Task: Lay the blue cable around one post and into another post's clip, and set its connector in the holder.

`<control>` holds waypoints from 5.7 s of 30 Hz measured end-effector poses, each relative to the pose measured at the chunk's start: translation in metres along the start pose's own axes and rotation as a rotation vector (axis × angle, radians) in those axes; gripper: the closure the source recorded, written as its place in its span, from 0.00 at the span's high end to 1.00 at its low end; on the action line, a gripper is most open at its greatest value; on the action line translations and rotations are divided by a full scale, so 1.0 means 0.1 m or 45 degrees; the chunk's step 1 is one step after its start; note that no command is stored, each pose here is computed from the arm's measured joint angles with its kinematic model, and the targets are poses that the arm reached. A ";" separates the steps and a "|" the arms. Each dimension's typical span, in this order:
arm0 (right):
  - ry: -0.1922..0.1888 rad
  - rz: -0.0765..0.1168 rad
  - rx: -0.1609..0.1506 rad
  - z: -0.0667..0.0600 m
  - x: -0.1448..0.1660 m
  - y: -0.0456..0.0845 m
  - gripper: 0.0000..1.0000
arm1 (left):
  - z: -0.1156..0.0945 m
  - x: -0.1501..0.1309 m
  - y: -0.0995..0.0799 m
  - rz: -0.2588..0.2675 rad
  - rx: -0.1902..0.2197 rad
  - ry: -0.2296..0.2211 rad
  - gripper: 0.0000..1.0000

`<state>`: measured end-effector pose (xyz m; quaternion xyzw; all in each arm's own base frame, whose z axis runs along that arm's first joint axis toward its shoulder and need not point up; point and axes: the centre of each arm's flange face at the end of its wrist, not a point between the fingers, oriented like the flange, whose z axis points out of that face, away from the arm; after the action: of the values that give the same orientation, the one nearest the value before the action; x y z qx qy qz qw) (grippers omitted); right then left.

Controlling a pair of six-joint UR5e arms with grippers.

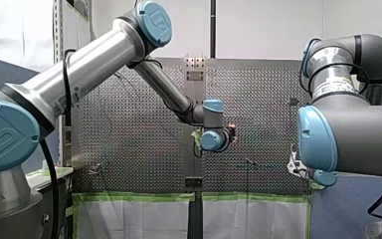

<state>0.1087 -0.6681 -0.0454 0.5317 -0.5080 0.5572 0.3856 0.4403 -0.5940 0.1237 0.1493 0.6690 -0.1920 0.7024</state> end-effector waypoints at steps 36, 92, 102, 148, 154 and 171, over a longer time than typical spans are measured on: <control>0.000 0.026 0.021 0.00 -0.02 -0.04 0.00 | -0.96 -0.92 0.51 -0.181 -0.304 -0.043 1.00; 0.009 0.052 0.032 0.00 -0.08 -0.02 0.00 | -2.38 -1.63 2.35 -0.742 -0.704 -0.240 1.00; 0.006 0.051 0.034 0.00 -0.10 -0.03 0.00 | -2.66 -1.64 2.63 -0.825 -0.763 -0.281 1.00; 0.002 0.048 0.039 0.00 -0.13 -0.06 0.00 | -2.49 -2.16 4.30 -0.847 -1.105 -0.685 1.00; 0.001 0.048 0.039 0.00 -0.13 -0.06 0.00 | -2.46 -2.15 4.53 -0.867 -1.109 -0.696 1.00; 0.002 0.047 0.041 0.00 -0.13 -0.08 0.00 | -2.50 -2.30 5.03 -0.972 -1.046 -0.788 1.00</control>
<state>0.1178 -0.6649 -0.0574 0.5279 -0.5084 0.5728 0.3670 0.4488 -0.0179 0.3137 -0.4433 0.4605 -0.1908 0.7450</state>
